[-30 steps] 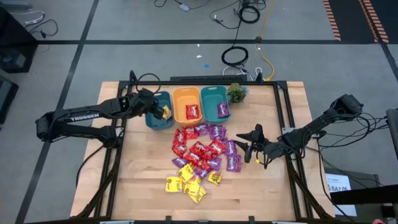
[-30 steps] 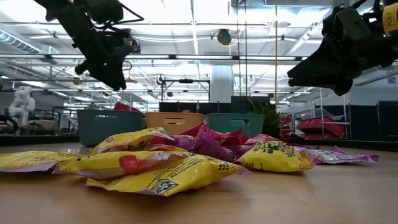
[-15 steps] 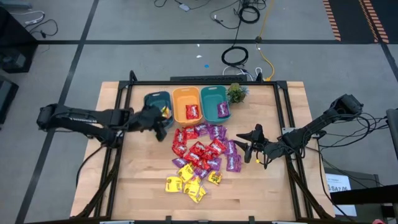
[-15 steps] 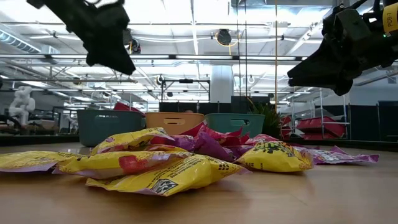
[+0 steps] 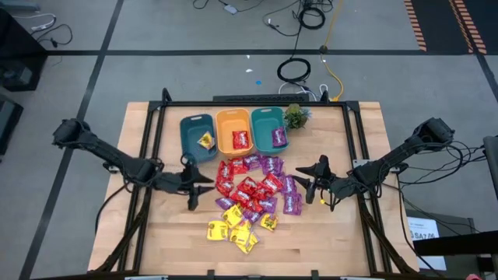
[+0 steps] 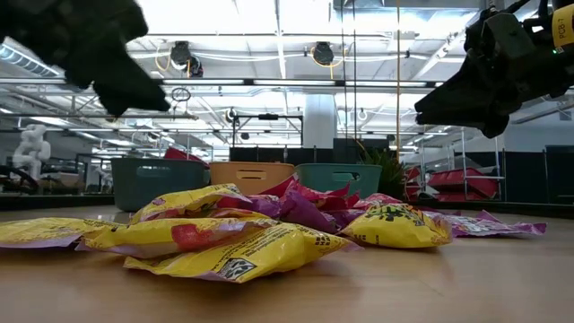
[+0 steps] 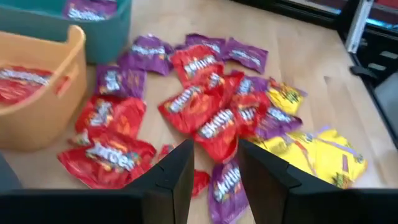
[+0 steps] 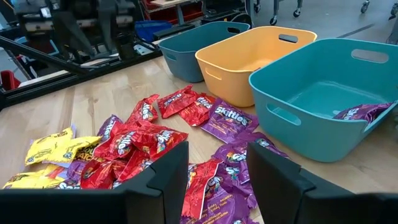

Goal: Sort candy
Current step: Put the purple candy into the green bin

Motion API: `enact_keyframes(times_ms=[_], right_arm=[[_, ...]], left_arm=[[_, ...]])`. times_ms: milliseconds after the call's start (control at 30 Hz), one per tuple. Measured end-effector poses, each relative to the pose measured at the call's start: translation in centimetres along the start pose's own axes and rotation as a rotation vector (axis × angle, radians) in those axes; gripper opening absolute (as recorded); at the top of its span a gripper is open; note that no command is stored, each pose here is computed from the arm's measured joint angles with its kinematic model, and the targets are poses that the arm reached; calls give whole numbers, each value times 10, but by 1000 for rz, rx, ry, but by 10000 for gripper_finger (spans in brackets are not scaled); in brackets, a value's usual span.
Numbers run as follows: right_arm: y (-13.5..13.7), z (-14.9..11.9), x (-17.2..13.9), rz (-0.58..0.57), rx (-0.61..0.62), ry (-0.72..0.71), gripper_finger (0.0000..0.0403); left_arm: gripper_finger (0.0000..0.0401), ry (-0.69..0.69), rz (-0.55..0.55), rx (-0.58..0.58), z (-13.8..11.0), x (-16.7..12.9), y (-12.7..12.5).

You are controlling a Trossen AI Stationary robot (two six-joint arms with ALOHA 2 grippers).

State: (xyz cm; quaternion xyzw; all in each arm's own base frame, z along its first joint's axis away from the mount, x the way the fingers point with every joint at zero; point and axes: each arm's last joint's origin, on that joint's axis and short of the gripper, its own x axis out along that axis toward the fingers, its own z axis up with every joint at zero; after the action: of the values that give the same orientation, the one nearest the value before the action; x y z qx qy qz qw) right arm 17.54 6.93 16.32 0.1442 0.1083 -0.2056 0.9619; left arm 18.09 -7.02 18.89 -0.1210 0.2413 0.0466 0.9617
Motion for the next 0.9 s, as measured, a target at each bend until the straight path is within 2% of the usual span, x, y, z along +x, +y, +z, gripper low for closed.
enact_keyframes(times_ms=[133,233,367,600,900], right_arm=[[-1,-2,0,7,-19,23,153],[-2,-5,0,12,-42,53,153],[-5,-8,1,-6,25,91,153],[-17,-20,3,-60,85,241,153],[-15,-30,18,-126,6,307,153]], left_arm=[[132,2,-47,-46,-17,-1,-2],[132,-11,-88,-17,-24,-1,-5],[132,-31,-128,34,-31,1,-10],[132,-13,-119,48,-39,9,-12],[132,-21,-102,47,-42,15,-13]])
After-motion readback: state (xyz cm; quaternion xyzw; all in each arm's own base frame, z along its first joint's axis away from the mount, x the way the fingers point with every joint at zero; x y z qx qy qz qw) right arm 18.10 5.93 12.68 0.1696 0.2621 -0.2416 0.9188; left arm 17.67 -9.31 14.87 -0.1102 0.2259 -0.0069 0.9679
